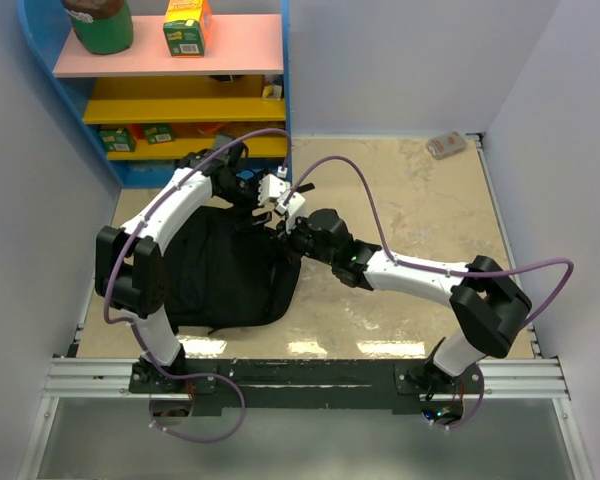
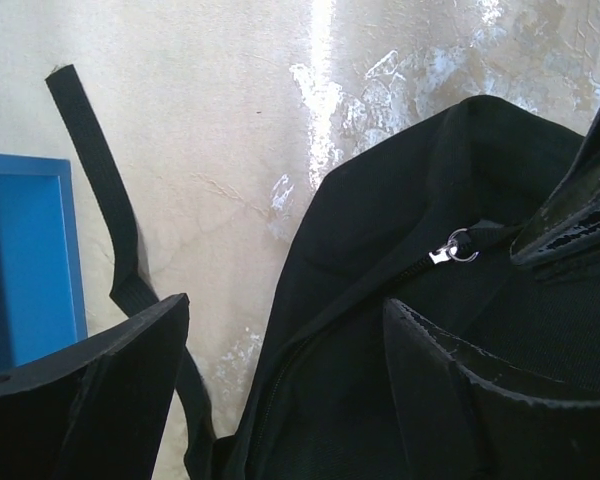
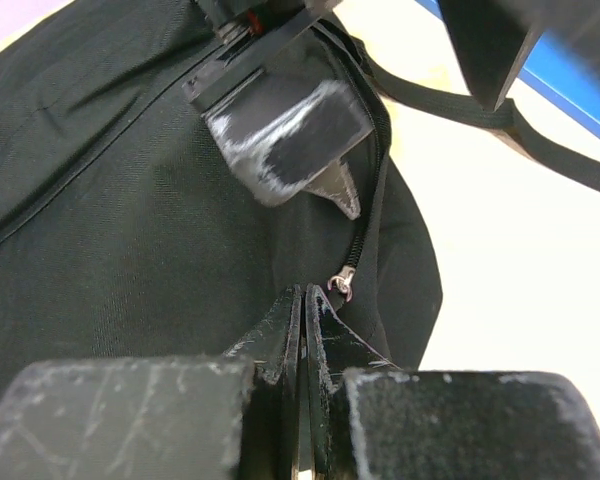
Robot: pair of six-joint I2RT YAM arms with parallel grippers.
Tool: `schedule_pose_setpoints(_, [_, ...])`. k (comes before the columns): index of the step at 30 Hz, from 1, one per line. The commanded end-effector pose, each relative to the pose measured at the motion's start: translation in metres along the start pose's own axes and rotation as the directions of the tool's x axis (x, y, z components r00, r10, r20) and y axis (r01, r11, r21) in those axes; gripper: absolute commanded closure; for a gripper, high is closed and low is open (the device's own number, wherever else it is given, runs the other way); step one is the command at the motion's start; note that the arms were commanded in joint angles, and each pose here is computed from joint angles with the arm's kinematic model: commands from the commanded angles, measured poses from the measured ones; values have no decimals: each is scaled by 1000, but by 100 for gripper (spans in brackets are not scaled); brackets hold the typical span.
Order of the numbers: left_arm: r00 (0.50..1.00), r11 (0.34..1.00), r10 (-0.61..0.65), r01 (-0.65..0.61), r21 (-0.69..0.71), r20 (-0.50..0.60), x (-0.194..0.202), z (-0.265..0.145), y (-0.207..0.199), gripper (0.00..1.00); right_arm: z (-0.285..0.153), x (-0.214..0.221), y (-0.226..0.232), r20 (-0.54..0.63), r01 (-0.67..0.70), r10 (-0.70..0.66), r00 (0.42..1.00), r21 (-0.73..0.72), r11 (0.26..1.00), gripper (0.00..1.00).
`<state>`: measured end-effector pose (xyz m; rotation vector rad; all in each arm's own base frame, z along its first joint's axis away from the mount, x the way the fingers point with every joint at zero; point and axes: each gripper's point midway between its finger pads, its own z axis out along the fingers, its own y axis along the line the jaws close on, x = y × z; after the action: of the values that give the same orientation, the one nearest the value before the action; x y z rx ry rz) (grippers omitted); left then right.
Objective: Pack the student bag
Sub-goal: Adjust the student bag at the center of the board.
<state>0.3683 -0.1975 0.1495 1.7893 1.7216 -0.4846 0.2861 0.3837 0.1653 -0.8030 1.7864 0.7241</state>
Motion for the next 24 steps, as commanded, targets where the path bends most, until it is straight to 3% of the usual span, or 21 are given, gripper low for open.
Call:
schedule_pose_setpoints(1, [996,997,72,-71,-20,61,-18,-3,-2,18,-3,-37,7,83,5,-2,997,-33,999,100])
schedule_pose_setpoints(7, [997,998,57,-58,24,59,-13,14,-14,21,-2,-37,8,84,-1,4,996,-37,999,100])
schedule_pose_setpoints(11, [996,998,53,-54,14,79,-16,20,-11,32,-2,-36,8,84,-5,8,996,-38,999,100])
schedule_pose_setpoints(17, [996,997,42,-46,56,78,-13,27,-21,56,-3,-36,8,86,-11,14,996,-39,999,100])
schedule_pose_setpoints(21, [996,996,24,-31,81,88,-12,29,-27,84,-2,-35,8,87,-11,14,996,-39,999,100])
schedule_pose_setpoints(24, [995,998,7,-13,56,101,-16,29,-21,100,0,-31,8,81,-10,13,997,-38,999,100])
